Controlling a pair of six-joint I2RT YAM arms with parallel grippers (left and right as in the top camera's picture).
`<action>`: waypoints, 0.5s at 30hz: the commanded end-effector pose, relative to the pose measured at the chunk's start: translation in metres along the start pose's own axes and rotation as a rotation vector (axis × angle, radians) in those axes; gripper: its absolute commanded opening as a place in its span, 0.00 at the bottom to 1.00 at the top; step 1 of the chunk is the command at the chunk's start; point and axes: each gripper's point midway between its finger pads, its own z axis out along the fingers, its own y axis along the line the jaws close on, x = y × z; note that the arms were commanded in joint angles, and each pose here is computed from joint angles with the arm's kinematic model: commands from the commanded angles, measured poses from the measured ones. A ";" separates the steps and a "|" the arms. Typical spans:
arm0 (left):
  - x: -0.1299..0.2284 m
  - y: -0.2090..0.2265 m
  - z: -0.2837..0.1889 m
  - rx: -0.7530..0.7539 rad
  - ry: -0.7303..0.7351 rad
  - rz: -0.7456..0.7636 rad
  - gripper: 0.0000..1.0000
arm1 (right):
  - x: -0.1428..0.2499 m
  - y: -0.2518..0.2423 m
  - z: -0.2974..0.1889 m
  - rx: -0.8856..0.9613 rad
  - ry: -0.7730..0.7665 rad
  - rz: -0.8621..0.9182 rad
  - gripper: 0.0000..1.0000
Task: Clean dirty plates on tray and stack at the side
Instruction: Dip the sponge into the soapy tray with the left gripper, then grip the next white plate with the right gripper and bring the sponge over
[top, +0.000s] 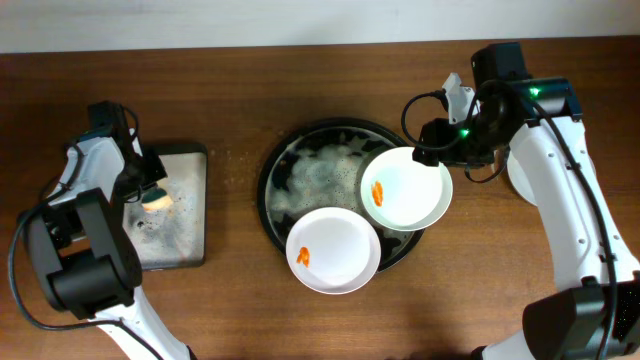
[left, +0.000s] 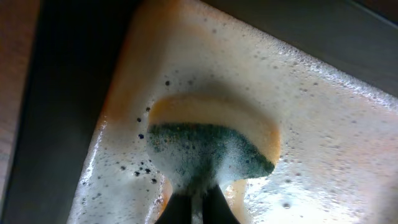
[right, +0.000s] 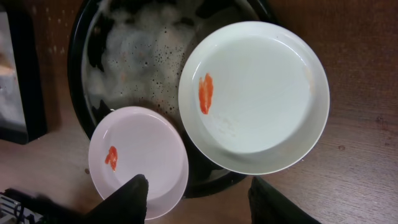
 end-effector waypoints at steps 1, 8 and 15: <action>-0.003 -0.008 -0.005 0.047 0.008 0.023 0.00 | 0.001 0.000 0.001 0.008 0.002 0.003 0.54; -0.020 -0.012 -0.084 0.072 -0.095 0.116 0.00 | 0.000 0.000 0.001 0.008 -0.005 0.000 0.54; -0.003 -0.023 -0.090 0.142 -0.034 0.134 0.00 | -0.001 0.000 0.001 0.007 -0.009 -0.001 0.54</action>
